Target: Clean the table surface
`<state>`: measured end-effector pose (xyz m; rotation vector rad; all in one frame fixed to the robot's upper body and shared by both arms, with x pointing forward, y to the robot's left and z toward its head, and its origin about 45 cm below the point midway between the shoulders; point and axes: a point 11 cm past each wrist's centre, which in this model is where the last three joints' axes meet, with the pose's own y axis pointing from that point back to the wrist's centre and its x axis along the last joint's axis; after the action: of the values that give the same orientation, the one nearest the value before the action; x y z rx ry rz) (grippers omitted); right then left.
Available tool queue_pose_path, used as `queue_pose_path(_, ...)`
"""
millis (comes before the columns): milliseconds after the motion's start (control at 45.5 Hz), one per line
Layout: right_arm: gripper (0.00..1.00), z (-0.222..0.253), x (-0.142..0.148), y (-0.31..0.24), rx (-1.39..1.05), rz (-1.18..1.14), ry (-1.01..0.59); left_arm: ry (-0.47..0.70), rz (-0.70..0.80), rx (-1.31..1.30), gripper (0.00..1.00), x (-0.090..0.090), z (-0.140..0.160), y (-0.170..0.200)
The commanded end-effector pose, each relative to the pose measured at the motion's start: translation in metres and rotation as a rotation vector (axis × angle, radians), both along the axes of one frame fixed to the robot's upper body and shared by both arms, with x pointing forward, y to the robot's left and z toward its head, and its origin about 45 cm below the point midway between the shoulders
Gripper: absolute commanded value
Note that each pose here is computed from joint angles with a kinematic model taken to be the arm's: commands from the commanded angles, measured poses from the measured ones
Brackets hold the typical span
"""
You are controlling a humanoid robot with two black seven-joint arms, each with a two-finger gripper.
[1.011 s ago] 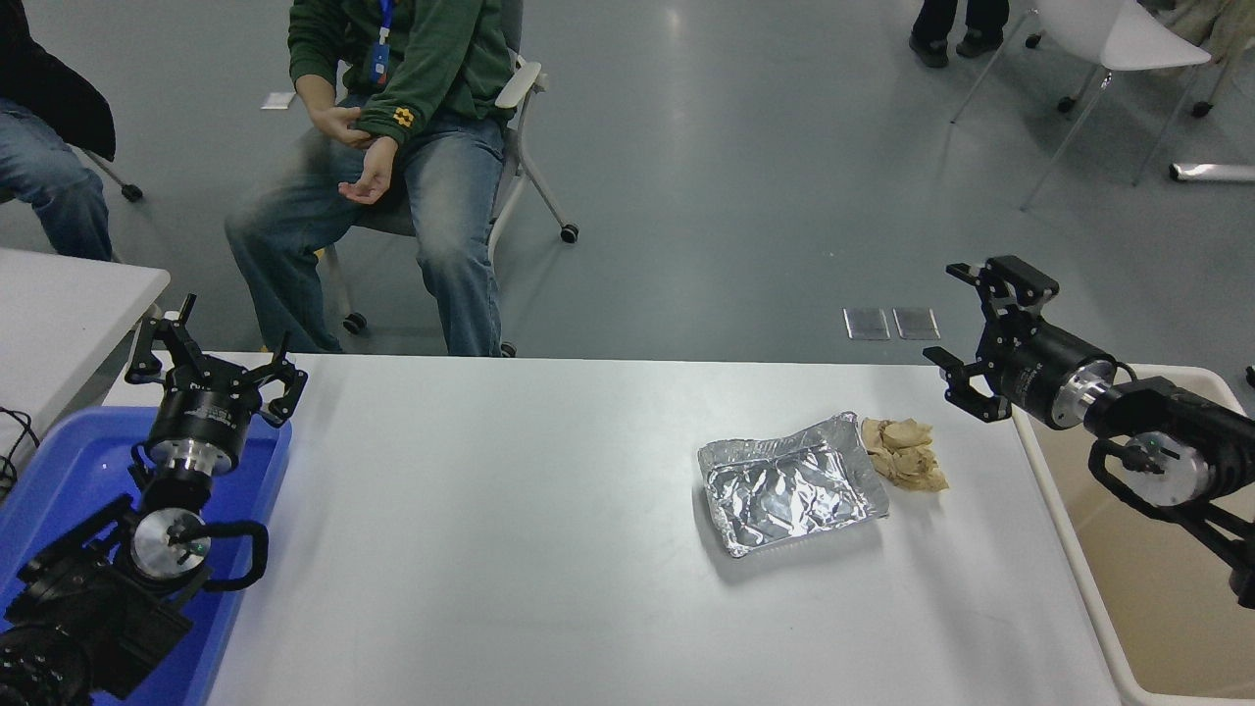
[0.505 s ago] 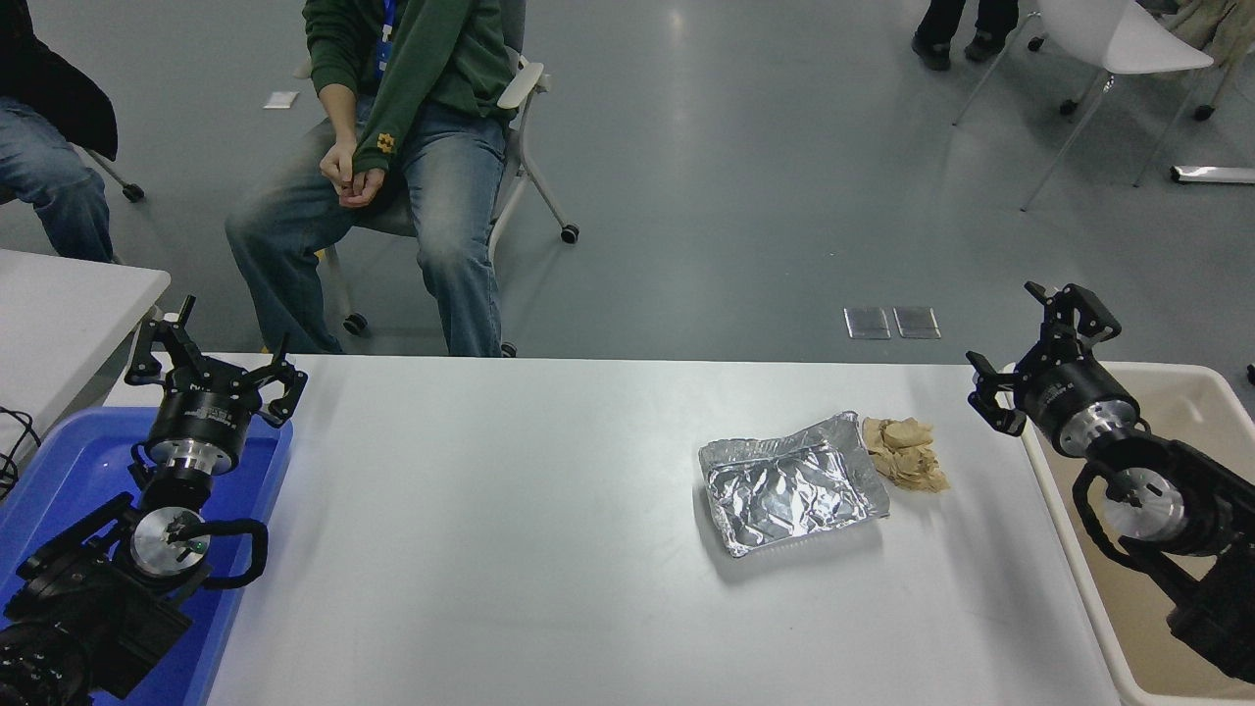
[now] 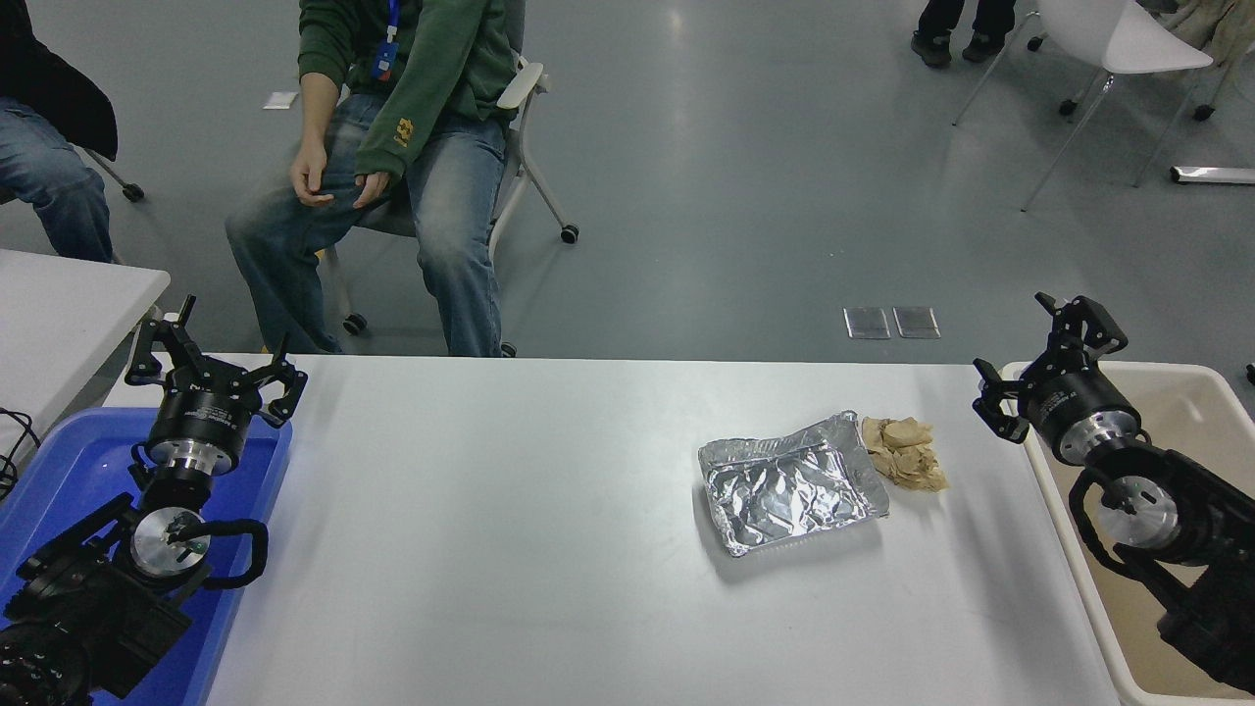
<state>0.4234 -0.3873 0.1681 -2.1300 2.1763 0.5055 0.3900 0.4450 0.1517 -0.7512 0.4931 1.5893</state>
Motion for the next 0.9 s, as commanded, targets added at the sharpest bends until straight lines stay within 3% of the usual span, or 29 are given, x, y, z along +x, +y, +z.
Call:
queue_pose_path(0, 0.99, 0.02, 0.019, 0.029, -0.257, 0.214, 0.006, 0.0, 0.0, 0.0, 1.0, 0.0, 0.0, 0.0)
queue_pose_path(374, 0.99, 0.051, 0.033, 0.082, -0.645, 0.563, 0.01, 0.0, 0.0, 0.0, 1.0, 0.0, 0.0, 0.0)
queue_pose_path(879, 0.99, 0.043, 0.013, 0.11, -1.105, 0.994, 0.05, 0.0, 0.0, 0.0, 1.0, 0.0, 0.0, 0.0)
